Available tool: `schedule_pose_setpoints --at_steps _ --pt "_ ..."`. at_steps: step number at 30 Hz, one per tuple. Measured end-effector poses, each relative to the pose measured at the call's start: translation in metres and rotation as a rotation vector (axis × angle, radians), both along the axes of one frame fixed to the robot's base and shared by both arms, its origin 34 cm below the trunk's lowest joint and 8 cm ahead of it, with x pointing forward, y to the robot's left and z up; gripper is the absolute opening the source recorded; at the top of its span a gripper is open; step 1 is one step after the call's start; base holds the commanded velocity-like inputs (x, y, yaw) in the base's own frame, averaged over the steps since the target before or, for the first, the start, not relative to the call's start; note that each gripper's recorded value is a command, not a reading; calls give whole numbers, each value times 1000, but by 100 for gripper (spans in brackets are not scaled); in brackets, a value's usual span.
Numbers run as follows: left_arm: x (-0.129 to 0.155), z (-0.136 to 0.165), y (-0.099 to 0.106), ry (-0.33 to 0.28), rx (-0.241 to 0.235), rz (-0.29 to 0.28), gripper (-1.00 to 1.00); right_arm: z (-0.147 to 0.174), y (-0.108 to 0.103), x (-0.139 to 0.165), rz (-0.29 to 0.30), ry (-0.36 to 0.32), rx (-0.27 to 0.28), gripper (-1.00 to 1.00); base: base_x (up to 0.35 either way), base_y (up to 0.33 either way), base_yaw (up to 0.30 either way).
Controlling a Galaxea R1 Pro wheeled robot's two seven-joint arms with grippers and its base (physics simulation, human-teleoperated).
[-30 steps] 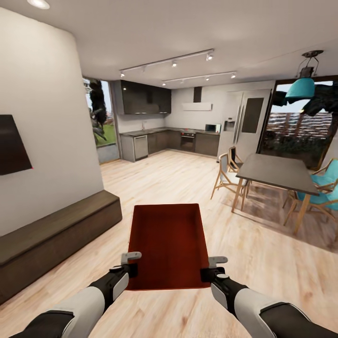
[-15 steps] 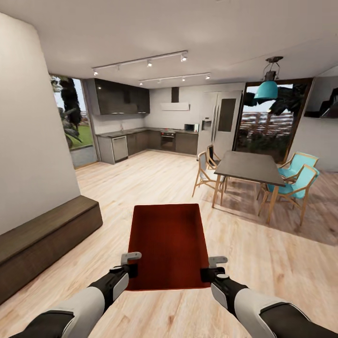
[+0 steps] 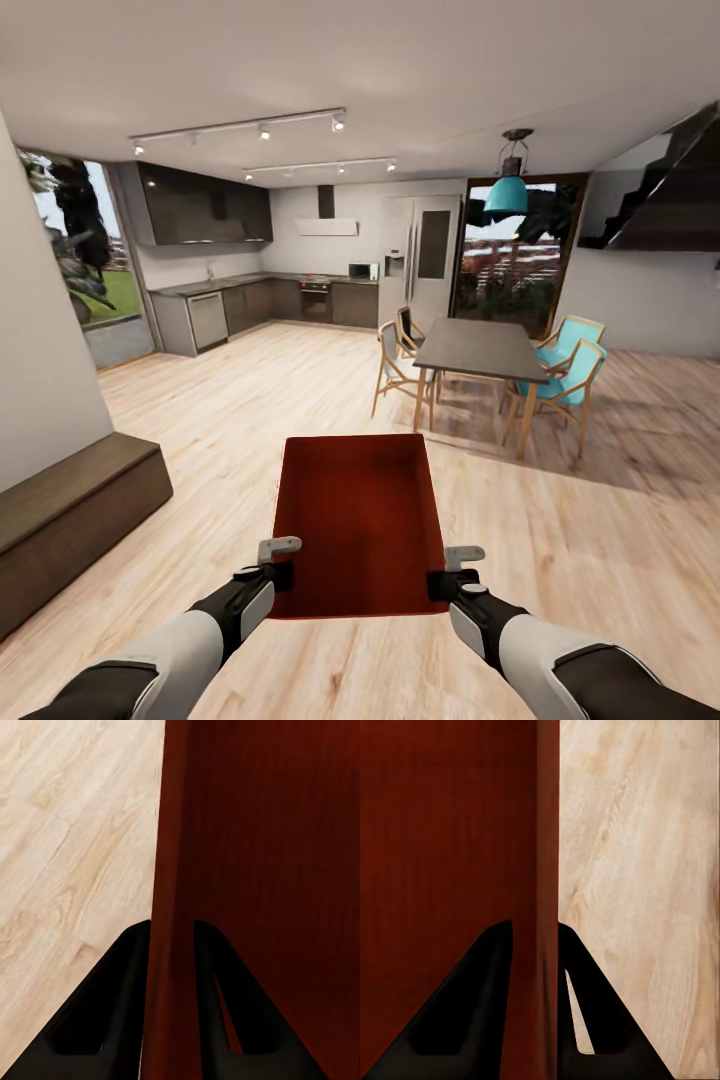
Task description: Move the two storage containers from the living room to the garage. In the garage, place one container on the floor and stack the other container on top of it (either order is fine).
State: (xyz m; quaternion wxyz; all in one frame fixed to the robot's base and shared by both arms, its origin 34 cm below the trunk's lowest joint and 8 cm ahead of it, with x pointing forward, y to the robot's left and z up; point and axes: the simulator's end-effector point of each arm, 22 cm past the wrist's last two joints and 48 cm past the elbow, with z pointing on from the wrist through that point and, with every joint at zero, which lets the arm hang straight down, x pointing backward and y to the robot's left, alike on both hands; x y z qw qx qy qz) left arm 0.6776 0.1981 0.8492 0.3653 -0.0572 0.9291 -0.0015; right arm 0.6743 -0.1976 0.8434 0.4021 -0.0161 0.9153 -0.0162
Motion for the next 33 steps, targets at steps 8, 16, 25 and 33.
schedule_pose_setpoints --at_steps 8,16,25,33 --pt "0 0 0 1 0 0 -100 0 0 0 0 1 0 -100 0 0 -294" --pt "-1 -1 0 1 0 0 -100 0 0 0 1 1 -1 -100 0 0 -294" --pt "0 0 -1 0 -1 1 -100 0 -1 0 2 0 -1 -100 0 0 -281" --pt "0 0 -1 2 0 1 -100 0 -1 0 1 2 0 -100 0 0 -236"
